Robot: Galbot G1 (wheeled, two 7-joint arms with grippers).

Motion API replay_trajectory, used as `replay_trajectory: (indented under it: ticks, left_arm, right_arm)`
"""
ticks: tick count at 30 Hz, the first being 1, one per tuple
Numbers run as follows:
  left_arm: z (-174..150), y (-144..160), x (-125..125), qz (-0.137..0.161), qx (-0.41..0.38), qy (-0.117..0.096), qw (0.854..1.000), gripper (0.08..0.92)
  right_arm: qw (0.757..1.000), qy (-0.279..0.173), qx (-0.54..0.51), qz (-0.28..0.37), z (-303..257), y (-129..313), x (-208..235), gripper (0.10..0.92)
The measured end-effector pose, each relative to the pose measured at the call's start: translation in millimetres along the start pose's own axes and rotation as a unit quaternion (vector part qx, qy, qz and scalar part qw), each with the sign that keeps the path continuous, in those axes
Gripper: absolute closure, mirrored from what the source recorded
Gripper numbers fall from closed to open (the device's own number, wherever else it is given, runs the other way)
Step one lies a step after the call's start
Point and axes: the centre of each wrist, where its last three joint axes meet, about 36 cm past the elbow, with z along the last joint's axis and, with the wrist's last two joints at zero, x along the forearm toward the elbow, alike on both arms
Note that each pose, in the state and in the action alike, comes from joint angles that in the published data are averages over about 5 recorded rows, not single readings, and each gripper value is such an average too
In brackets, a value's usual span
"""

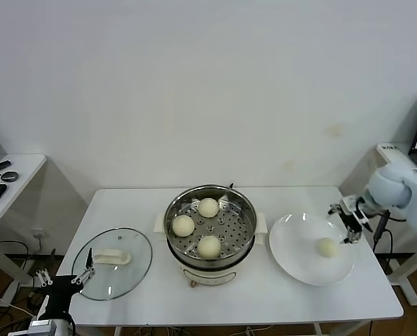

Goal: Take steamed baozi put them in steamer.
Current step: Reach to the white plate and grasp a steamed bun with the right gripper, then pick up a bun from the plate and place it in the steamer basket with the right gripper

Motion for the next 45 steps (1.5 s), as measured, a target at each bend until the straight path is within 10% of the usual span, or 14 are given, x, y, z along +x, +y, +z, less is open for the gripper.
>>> replay_trajectory:
  ticks: [16,26,36,45]
  left_arm:
    - [1.2,7.2,5.3,-0.013,-0.003,0.005,1.0,0.177]
    - [1.6,8.4,6.4,-0.017,-0.004,0.007,1.0,0.177]
    - [1.0,10.1,6.0,-0.018,-0.005,0.006,1.0,0.177]
    - [0.0,5.8,1.6,-0.013,0.0,0.002,1.0,0.177]
  right_arm:
    - [0.999,0.004,-0.04,-0.014,11.9,0.4,-79.1,0.207]
    - [0.998,0.007,-0.056,-0.023,-0.2,-1.9,-107.7,0.379]
    - [0.997,0.01,-0.071,-0.021,-2.9,-4.6,-106.4,0.625]
    - [0.997,-0.007,-0.071,-0.001,-15.7,-27.0,-48.4,0.62]
